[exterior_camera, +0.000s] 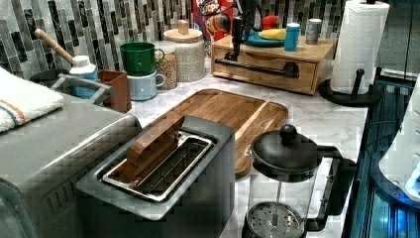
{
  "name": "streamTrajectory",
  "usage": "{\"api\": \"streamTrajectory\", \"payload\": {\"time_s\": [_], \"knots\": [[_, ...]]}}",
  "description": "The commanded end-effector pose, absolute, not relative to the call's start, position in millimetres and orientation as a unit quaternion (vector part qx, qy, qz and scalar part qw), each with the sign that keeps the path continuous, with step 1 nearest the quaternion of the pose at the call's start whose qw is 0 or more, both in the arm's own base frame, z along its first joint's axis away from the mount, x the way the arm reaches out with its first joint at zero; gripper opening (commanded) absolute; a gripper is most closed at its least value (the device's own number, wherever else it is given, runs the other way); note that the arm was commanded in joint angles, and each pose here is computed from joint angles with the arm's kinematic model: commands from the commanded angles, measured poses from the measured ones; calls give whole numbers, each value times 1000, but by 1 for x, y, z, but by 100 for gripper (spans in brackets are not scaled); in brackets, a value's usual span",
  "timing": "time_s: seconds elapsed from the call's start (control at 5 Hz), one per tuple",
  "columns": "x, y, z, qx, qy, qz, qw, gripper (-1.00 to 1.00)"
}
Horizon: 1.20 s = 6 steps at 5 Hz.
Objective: Open the drawer.
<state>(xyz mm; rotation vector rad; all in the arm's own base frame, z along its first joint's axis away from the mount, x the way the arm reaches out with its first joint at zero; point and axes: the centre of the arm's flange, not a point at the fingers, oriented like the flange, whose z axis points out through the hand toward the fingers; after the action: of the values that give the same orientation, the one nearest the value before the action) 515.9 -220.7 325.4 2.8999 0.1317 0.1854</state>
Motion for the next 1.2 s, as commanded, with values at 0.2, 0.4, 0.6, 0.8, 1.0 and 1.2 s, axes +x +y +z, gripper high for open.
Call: {"api": "streamTrajectory", "payload": {"time_s": [0.2, 0.4, 0.6, 0.8, 1.0, 1.2], "knots": [[503, -221, 279, 993, 40, 42, 99, 100], [501, -213, 270, 994, 21, 48, 94, 100], [508, -209, 261, 995, 15, 43, 87, 100], [517, -208, 256, 997, 15, 28, 74, 100], [524, -198, 261, 998, 13, 7, 60, 100], [536, -180, 260, 999, 19, 2, 49, 100]]}}
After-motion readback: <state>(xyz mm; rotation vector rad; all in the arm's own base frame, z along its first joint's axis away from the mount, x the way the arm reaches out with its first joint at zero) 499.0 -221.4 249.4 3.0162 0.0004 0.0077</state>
